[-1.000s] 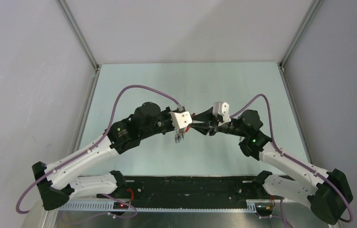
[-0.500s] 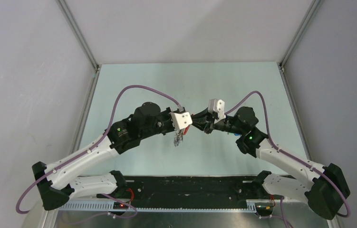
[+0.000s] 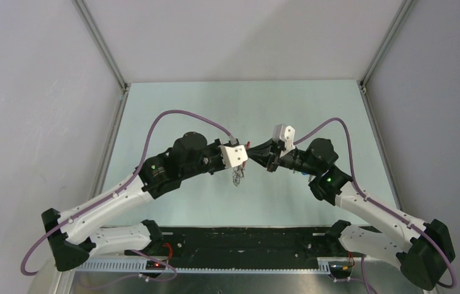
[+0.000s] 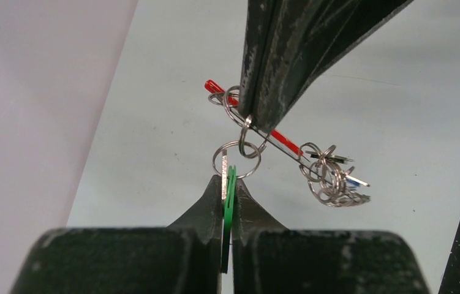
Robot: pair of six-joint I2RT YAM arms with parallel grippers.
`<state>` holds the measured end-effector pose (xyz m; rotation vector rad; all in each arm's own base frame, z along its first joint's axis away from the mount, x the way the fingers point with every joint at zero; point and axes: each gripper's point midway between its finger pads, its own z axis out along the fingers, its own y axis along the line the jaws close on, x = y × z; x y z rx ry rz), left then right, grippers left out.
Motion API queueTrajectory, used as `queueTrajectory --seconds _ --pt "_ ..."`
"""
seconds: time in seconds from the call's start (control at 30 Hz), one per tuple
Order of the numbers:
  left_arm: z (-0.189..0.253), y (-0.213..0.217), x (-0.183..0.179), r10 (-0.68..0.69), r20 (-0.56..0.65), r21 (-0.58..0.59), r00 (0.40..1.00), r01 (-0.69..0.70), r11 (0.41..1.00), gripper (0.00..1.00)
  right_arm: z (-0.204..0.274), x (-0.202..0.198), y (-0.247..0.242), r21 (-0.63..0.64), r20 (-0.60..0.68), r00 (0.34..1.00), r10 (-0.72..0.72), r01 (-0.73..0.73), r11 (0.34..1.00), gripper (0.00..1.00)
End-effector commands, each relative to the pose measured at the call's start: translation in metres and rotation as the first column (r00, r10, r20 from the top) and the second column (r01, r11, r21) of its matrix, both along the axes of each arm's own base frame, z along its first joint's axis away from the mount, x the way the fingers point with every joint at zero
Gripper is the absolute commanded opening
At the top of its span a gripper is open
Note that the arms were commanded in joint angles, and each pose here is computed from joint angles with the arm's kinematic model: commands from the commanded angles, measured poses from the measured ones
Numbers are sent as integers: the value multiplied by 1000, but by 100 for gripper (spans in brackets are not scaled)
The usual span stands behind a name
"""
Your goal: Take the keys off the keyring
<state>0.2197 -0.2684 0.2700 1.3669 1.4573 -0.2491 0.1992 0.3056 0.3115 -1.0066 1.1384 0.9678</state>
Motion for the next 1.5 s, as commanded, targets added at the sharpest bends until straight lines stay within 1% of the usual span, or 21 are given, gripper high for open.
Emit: queueTrajectory --seconds 0.0,0.03,0.2,0.37,0.57,0.83,1.0,1.07,1.1,1.2,1.27,1.4,1.43,1.47 --pt "23 -3 2 -10 58 -68 998 14 998 0 39 6 -11 97 14 999 -33 32 995 0" --pt "23 -4 2 -14 57 -70 998 18 997 0 39 5 -10 107 -10 1000 -24 25 994 0" --pt "24 -7 0 -27 48 -76 999 30 997 0 54 4 -10 182 -28 1000 -6 12 983 0" --pt "21 -9 -1 -36 41 -73 998 39 997 0 71 5 -15 269 -14 1000 -26 29 963 0" --pt "18 -14 -3 -58 25 -72 998 59 996 0 81 5 -18 318 -8 1000 -30 31 947 0" --pt "18 -14 -4 -63 21 -75 998 65 995 0 76 6 -11 317 -28 1000 1 8 948 0" --pt "19 -15 -6 -78 21 -81 997 80 994 0 77 16 -19 346 -48 996 -80 92 934 0" --pt "18 -17 -8 -95 16 -82 995 96 992 0 80 16 -20 361 -42 995 -94 103 927 0" --pt "17 -19 -10 -102 13 -82 995 103 991 0 79 16 -18 363 -39 995 -88 96 927 0" --pt "14 -23 -15 -138 -3 -84 990 137 987 0 84 0 -10 376 37 999 -2 -12 926 0" --pt "14 -25 -17 -147 -6 -84 989 146 986 0 82 -2 -5 384 35 999 29 -40 922 0" --pt "16 -22 -16 -136 6 -85 991 136 987 0 77 2 -4 386 2 1000 27 -26 922 0" --pt "16 -21 -15 -129 10 -82 992 129 988 0 77 2 -6 388 -1 1000 17 -16 922 2" --pt "17 -20 -15 -124 13 -84 992 125 989 0 70 6 -7 371 -28 1000 0 10 929 6"
